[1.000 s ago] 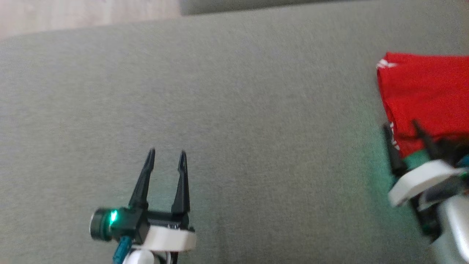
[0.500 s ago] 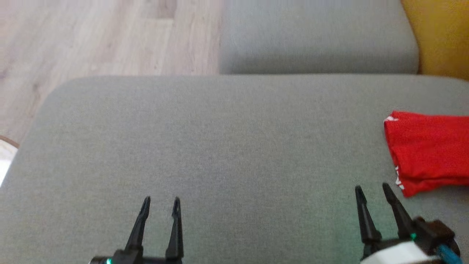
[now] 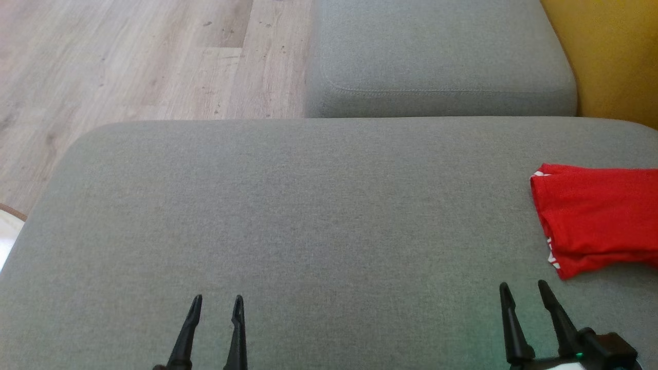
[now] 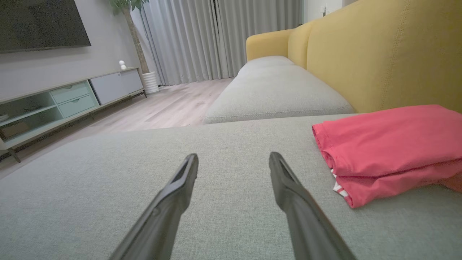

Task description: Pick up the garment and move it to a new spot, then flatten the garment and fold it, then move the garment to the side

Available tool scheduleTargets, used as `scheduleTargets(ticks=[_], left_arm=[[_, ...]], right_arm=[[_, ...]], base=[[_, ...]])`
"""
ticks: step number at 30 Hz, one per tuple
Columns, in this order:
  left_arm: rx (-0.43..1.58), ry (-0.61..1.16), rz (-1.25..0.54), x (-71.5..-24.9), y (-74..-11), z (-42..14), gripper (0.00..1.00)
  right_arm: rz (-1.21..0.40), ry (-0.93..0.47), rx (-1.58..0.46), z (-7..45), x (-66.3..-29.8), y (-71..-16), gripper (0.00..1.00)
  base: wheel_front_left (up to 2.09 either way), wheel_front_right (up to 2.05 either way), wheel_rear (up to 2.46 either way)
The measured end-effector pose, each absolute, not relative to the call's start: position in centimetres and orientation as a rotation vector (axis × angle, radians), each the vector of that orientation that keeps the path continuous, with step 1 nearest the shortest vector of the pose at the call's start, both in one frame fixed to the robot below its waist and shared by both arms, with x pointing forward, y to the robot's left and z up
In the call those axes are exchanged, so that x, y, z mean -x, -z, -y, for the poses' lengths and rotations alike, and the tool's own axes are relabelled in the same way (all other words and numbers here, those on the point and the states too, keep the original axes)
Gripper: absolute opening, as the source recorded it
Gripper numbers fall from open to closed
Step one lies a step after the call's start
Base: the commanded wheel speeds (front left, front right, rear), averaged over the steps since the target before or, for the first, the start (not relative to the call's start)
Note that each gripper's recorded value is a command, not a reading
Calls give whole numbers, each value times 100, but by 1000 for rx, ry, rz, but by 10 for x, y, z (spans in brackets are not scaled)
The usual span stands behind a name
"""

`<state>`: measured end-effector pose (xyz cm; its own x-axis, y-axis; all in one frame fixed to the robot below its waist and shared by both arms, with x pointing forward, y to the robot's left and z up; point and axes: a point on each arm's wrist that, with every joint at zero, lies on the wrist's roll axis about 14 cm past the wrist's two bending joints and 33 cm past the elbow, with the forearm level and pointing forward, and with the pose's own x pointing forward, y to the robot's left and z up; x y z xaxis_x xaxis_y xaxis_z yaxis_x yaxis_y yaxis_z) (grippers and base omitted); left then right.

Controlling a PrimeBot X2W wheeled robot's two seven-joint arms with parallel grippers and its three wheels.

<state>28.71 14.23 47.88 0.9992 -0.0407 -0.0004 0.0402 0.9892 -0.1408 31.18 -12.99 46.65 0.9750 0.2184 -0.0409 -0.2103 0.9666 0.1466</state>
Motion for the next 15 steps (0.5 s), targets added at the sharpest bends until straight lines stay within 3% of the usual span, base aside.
scheduleTargets(ticks=[1,2,15], left_arm=[[132,39,-3,-287,-479,-143,100],[126,42,-11,-287,-476,-143,0],[220,15,-148,-274,-439,-145,0]], right_arm=[[-56,-215,-144,130,-312,-467,100],[-66,-214,-144,130,-311,-464,0],[-187,-166,-238,137,-298,-431,0]], base=[[0,0,0],[0,0,0],[0,0,0]])
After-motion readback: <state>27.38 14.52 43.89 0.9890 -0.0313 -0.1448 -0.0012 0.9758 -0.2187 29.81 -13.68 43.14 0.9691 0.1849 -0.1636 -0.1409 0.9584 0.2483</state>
